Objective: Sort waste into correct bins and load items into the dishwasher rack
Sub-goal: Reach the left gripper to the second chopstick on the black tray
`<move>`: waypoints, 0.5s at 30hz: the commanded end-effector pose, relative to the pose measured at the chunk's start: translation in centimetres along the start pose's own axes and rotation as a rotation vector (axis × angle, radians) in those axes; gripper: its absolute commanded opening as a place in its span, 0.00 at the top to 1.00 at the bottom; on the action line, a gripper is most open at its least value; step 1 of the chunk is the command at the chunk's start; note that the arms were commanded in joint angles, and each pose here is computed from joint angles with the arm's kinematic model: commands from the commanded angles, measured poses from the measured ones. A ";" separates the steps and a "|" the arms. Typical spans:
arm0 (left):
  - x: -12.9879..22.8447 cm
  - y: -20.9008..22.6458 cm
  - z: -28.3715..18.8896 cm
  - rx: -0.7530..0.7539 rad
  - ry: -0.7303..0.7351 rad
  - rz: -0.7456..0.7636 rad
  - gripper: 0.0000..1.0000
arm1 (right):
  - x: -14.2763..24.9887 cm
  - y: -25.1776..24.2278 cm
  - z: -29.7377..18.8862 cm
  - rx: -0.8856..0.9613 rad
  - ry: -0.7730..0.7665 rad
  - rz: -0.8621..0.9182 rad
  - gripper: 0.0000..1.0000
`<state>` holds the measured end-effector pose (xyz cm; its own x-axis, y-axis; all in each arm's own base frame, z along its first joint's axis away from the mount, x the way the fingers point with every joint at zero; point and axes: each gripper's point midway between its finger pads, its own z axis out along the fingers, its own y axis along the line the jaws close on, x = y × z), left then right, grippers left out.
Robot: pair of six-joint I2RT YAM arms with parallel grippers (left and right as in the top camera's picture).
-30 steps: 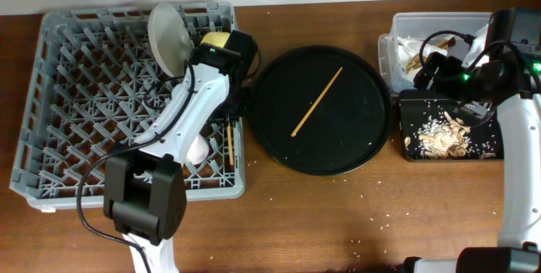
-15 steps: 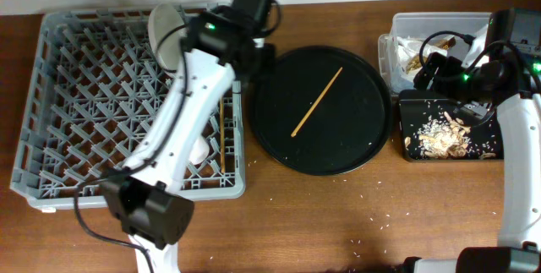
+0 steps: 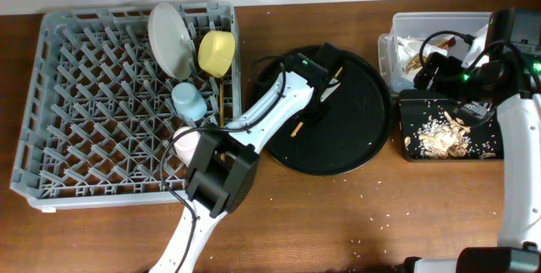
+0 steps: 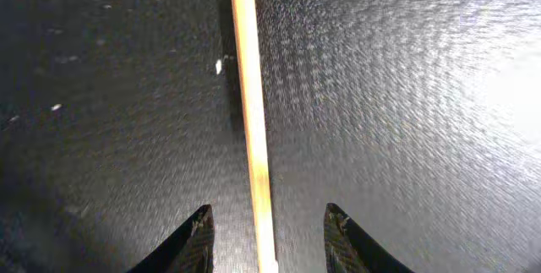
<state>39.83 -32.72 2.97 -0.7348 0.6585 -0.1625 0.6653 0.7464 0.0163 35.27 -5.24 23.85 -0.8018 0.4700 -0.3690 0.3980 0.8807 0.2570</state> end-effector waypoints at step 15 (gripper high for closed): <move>-0.5 -1.6 2.6 0.086 -0.006 0.026 0.77 | -0.2 -0.3 0.0 0.012 -0.006 0.010 0.02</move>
<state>40.17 -33.71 0.93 -0.7240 0.6678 -0.1729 0.6795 0.7336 -0.0121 35.27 -5.24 23.85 -0.8020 0.4697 -0.3691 0.3977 0.8808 0.2569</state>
